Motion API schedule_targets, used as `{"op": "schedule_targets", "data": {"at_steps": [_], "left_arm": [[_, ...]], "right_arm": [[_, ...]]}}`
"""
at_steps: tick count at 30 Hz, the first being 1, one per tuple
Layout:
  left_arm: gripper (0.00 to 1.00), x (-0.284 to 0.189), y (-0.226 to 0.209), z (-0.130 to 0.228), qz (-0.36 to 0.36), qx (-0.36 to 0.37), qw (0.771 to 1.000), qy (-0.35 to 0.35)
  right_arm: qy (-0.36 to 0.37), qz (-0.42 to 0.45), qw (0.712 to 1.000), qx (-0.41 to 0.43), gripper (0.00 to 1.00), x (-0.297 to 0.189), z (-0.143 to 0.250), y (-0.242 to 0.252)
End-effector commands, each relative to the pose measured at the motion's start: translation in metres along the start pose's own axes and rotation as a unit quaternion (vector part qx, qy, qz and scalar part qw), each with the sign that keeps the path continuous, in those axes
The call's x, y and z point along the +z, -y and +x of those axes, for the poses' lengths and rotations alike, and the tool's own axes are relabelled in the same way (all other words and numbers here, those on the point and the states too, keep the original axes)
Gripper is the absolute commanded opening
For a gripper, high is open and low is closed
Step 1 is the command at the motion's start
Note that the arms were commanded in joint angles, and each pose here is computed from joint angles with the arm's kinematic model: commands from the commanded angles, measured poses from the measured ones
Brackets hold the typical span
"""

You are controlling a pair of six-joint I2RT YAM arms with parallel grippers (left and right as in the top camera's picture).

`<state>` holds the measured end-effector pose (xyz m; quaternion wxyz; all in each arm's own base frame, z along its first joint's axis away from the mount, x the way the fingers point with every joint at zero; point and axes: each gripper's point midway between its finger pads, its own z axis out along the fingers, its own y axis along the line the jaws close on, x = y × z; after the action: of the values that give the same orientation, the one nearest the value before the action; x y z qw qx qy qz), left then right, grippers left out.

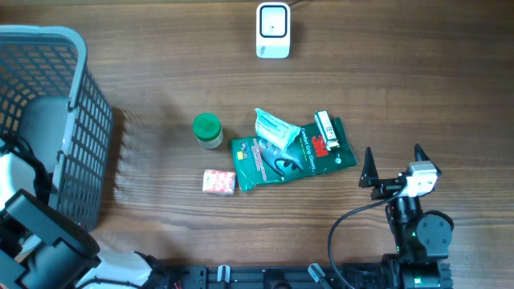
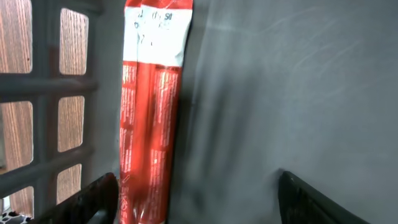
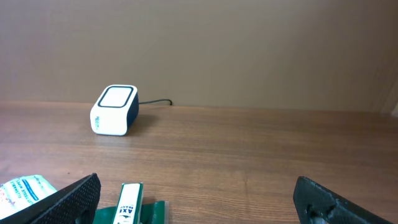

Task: Scan the item barcode
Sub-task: 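Reach the left gripper into the basket and grasp the red stick packet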

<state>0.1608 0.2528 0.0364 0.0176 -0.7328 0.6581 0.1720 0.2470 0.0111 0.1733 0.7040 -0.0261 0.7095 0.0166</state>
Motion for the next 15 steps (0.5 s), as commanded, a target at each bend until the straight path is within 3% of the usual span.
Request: {"op": "schedule_targets", "data": {"at_steps": [1,5,6,8,10,11,13,14,15], "left_arm": [[0.82,0.0,-0.004,-0.002,-0.003,-0.003,1.0,0.004],[0.81,0.01,0.001,0.011,0.015,-0.017,1.0,-0.019],[0.86,0.015,0.002,0.016,0.021,-0.018,0.999,-0.025],[0.87,0.031,0.002,0.032,0.033,-0.02,0.999,-0.036],[0.51,0.049,-0.004,0.048,0.034,-0.038,0.998,-0.042],[0.47,0.055,-0.005,0.054,0.037,-0.048,0.997,-0.045],[0.11,0.063,0.0,0.068,0.063,-0.06,0.994,-0.063],[0.04,0.063,0.009,0.073,0.087,-0.06,0.991,-0.077],[0.04,0.061,0.016,0.075,0.104,-0.057,0.989,-0.084]], "right_arm": [[0.003,0.004,1.0,-0.006,1.0,0.0,-0.001,0.001],[0.003,0.004,1.0,-0.006,1.0,0.0,-0.001,0.001],[0.003,0.004,1.0,-0.006,1.0,0.0,-0.001,0.001],[0.003,0.004,1.0,-0.006,1.0,0.0,-0.001,0.001],[0.003,0.004,1.0,-0.006,1.0,0.0,-0.001,0.001],[0.003,0.004,1.0,-0.006,0.99,0.0,-0.001,0.001],[0.003,0.004,1.0,-0.006,1.0,0.0,-0.001,0.001],[0.003,0.004,1.0,-0.006,1.0,0.0,-0.001,0.001],[0.003,0.004,1.0,-0.006,1.0,0.0,-0.001,0.001]]}}
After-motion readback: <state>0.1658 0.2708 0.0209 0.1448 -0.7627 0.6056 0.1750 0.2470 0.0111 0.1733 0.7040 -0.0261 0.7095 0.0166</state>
